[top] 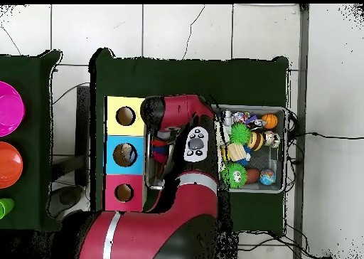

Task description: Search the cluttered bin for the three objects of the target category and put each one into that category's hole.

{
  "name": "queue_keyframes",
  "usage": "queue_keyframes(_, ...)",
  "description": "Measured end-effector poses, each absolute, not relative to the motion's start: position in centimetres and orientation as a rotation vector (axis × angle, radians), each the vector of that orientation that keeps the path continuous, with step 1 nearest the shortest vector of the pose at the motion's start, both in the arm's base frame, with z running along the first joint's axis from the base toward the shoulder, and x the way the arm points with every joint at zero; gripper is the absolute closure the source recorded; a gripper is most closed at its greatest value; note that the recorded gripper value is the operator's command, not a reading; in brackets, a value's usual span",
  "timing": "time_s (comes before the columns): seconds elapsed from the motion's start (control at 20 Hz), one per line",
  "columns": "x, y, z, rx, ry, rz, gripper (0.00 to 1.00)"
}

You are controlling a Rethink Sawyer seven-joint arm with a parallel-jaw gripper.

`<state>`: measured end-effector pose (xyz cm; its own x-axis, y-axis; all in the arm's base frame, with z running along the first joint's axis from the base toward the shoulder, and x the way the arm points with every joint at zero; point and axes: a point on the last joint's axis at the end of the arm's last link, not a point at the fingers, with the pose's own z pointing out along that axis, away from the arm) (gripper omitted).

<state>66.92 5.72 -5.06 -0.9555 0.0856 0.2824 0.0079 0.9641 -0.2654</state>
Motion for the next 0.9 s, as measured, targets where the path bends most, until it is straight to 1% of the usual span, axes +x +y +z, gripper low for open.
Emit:
queue_keyframes(0.2,66.3,5.5,-6.1,-0.052,-2.803,0.398,0.0)
queue_keyframes(0.75,65.1,5.2,-6.0,-0.041,-2.715,0.461,0.0)
queue_keyframes(0.8,64.7,5.1,-5.8,-0.047,-2.669,0.477,1.0)
queue_keyframes(0.9,64.6,5.1,-5.7,-0.05,-2.653,0.481,1.0)
